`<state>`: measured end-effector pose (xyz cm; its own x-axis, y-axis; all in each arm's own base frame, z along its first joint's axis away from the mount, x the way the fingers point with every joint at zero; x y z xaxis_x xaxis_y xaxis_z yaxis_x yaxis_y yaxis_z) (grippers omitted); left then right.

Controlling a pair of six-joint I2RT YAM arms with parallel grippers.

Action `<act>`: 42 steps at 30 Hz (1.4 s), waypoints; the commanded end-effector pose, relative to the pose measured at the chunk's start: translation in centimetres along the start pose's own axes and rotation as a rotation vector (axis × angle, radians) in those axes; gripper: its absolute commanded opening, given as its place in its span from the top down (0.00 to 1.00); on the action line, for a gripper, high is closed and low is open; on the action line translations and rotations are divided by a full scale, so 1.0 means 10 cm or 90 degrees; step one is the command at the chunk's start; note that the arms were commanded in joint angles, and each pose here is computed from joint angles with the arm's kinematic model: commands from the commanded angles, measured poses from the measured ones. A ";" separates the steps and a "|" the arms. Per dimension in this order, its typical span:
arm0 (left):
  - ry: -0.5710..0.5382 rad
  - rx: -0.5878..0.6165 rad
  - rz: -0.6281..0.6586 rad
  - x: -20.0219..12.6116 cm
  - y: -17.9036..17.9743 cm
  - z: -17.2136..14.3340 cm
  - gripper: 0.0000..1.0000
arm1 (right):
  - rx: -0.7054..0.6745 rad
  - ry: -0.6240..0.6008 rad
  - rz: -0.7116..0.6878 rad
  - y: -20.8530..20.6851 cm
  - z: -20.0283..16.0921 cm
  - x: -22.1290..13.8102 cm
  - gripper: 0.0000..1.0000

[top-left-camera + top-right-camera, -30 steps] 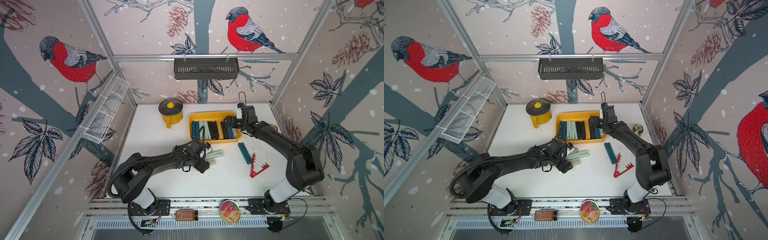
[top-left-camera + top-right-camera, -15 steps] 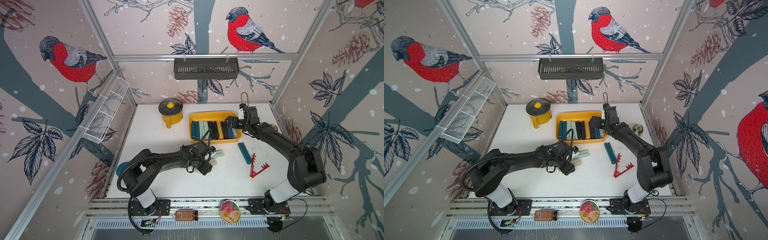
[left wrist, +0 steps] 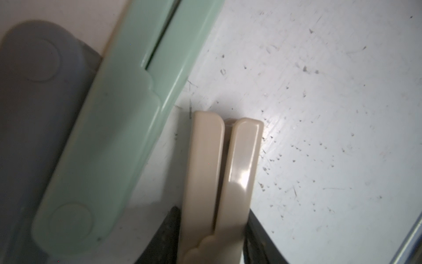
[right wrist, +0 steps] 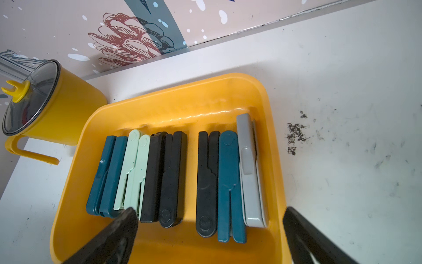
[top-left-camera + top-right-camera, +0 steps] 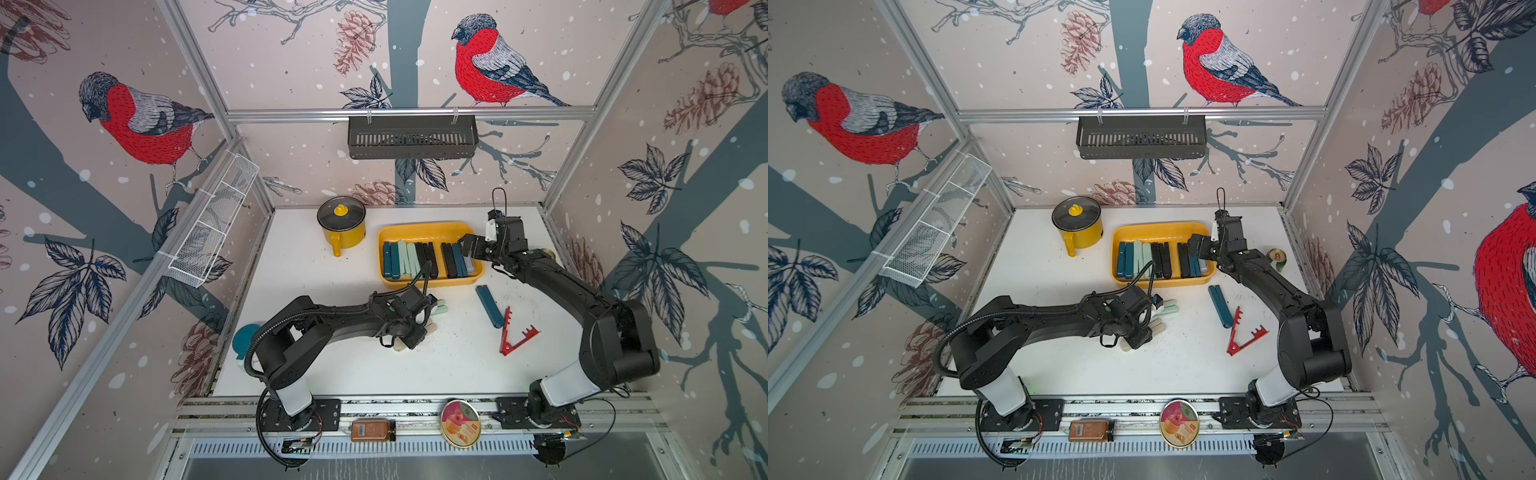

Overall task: Put the pruning pliers into the storage box
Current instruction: Pick up the pruning pliers from the center of the board, then place the pruning pliers in the storage box.

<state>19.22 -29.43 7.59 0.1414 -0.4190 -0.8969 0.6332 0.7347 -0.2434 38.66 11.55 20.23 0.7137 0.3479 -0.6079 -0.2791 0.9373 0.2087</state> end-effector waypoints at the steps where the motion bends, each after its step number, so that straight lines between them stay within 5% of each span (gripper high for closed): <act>1: 0.030 -0.011 0.023 0.01 0.03 -0.09 0.63 | 0.006 -0.022 0.012 -0.01 0.05 -0.03 0.00; 9: -0.016 -0.003 -0.032 -0.17 -0.14 0.07 0.77 | 0.026 -0.024 0.008 -0.15 0.01 -0.06 0.00; 20: -0.149 -0.011 -0.062 -0.75 -0.26 0.53 0.81 | 0.043 -0.028 -0.007 -0.31 -0.07 -0.12 0.00; 29: -0.275 -0.109 0.036 -1.24 0.26 1.19 0.83 | 0.048 -0.027 -0.007 -0.36 -0.12 -0.12 0.00; 34: -0.262 -0.157 0.108 -1.18 0.56 1.59 0.84 | 0.055 -0.026 -0.007 -0.39 -0.15 -0.13 0.00; 42: -0.181 -0.257 0.166 -0.62 1.08 1.89 0.84 | 0.062 -0.028 -0.004 -0.45 -0.16 -0.14 0.00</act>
<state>38.85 -29.49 18.75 0.5120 -0.3486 -0.7850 0.2814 0.9316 -0.2301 37.57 6.76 18.26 0.7236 0.3279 -0.6074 -0.1941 0.9411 0.2768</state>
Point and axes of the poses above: each gripper's point midway between its finger pads, its own x axis out along the fingers, its own y axis along the line the jaws close on, z = x × y, the point moved 6 cm from there along -x, back along the fingers, and after that the axes turned 12 degrees about -x, right-handed, at the moved point
